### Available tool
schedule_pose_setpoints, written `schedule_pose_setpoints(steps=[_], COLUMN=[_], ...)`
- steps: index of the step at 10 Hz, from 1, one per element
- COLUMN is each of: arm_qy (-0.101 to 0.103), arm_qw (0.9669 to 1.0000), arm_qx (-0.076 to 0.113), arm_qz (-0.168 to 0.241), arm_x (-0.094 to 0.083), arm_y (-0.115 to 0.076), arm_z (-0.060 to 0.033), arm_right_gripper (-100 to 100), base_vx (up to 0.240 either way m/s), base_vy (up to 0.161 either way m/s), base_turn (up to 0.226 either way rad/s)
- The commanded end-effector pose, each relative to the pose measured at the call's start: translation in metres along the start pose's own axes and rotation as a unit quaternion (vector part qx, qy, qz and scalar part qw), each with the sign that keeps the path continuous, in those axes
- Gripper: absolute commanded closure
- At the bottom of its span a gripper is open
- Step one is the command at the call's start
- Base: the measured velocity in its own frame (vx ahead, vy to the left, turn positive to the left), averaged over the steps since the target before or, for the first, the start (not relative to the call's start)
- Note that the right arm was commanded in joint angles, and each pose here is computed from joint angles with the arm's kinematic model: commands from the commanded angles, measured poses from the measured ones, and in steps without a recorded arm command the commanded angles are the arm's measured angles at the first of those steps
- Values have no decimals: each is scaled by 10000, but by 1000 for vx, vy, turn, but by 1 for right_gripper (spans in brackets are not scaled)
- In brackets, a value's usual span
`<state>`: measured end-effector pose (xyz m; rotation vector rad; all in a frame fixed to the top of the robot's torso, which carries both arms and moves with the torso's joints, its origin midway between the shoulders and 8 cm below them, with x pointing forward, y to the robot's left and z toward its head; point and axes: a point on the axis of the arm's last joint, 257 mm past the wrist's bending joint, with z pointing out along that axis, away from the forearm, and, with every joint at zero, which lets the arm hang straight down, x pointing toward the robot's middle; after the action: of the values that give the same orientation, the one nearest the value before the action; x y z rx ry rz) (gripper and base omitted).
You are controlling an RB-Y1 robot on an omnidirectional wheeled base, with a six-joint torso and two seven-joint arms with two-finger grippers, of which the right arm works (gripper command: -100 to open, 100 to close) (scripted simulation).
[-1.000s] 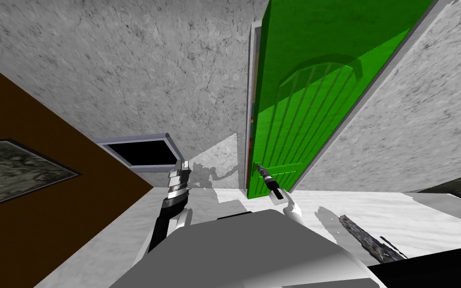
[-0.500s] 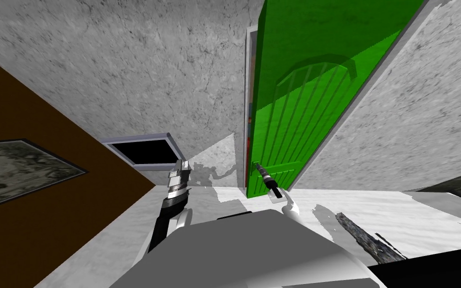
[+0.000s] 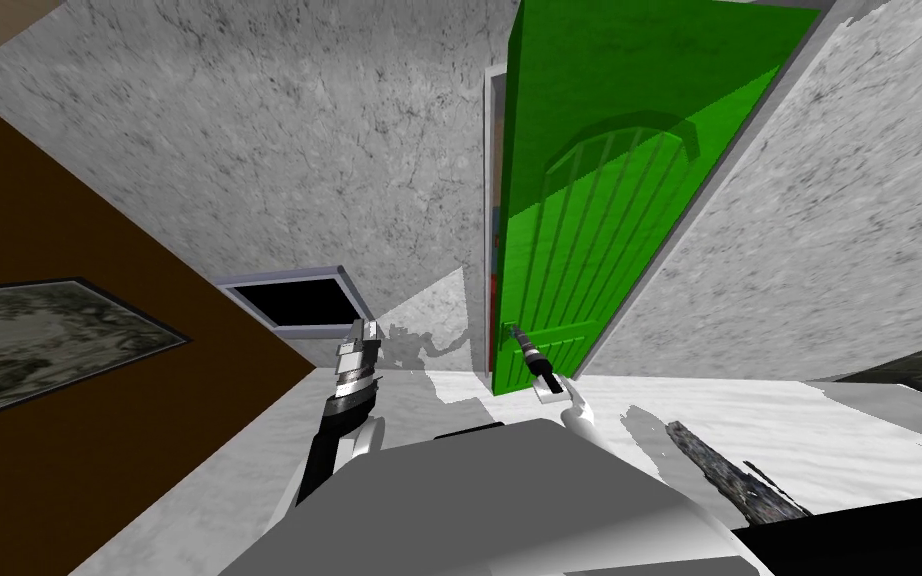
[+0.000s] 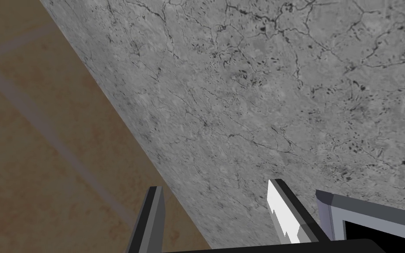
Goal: Pull the door open
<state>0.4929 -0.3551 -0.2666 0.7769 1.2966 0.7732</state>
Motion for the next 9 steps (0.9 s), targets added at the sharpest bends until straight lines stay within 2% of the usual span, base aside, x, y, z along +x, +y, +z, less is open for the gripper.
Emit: schedule_pose_setpoints(steps=[1,2,3,5,6,8,9], arm_qy=[68,68,64,64,63,63,64], arm_qw=[9984,9984,9953,9953,9908,9907,9845], arm_qx=[-123,-123,-138,-138,-150,-150,-158], arm_qz=[556,556,953,953,1346,1348,1745], arm_x=[180,180,206,206,233,233,262], arm_y=[143,143,170,170,195,195,219], arm_z=[45,45,65,65,85,85,103], arm_right_gripper=[100,100,100,100,100,100,100], base_vx=[-51,-43,-53,-34,-40,-31,-36], base_vy=[-23,-22,-27,-35,-22,-7,-17], base_turn=[-8,15,21,16,53,-18,20])
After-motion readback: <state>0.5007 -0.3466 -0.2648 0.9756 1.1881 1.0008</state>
